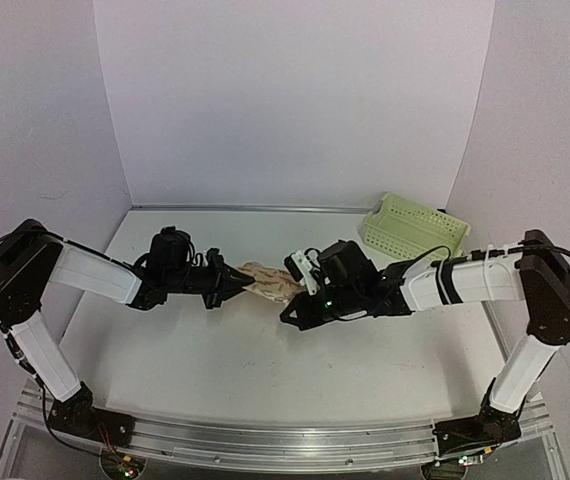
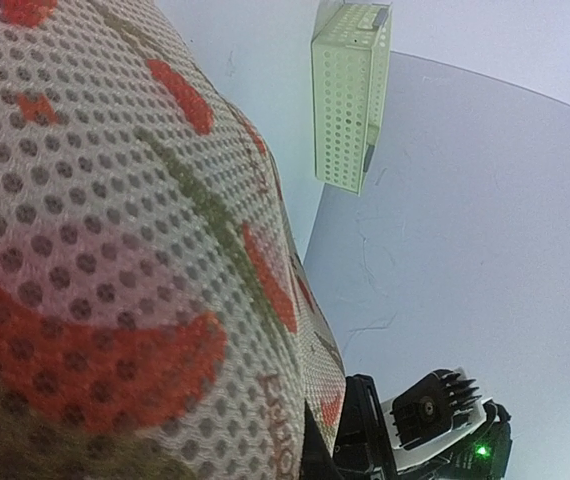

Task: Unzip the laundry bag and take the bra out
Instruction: Unzip the zipper of the laundry bag.

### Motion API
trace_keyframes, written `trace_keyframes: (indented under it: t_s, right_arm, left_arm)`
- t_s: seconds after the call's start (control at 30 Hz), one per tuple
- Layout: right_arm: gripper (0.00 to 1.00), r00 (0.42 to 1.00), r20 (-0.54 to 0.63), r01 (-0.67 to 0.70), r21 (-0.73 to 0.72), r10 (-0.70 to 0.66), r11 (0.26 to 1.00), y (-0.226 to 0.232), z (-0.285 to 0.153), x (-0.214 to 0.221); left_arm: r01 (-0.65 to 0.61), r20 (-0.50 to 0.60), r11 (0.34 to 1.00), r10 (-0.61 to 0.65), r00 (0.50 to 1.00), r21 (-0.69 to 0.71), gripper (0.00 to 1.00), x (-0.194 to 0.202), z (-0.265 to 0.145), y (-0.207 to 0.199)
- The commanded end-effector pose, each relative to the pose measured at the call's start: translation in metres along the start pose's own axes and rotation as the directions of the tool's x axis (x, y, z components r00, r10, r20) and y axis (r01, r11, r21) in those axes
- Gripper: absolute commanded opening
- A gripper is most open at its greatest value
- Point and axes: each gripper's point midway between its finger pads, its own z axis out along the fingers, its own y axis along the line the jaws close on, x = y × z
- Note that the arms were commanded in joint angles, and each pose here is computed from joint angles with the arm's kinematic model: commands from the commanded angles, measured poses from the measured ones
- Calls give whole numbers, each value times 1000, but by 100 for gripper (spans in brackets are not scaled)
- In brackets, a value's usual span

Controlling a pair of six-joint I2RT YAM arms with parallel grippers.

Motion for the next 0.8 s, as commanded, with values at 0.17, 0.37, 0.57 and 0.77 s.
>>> trace_keyframes:
  t_s: [0.17,0.37,0.57,0.77]
  right_arm:
    - [0,999,-47,25,-45,-27,999,-1,-29,8]
    - [0,998,-64,-5,-47,2,999,-12,-41,16]
    - [0,996,-83,-27,-45,23,999,-20,-49,23]
    - [0,995,-83,-53,-31,50,998,-29,-56,27]
  left_arm:
    - [-183,-46,975,190,981,123,0,3,5,-44]
    - [-229,-82,963,242,967,145,0,8,7,-49]
    - [-263,-126,951,284,951,161,0,14,10,-49]
    - [-275,-164,948,300,940,161,0,20,11,-41]
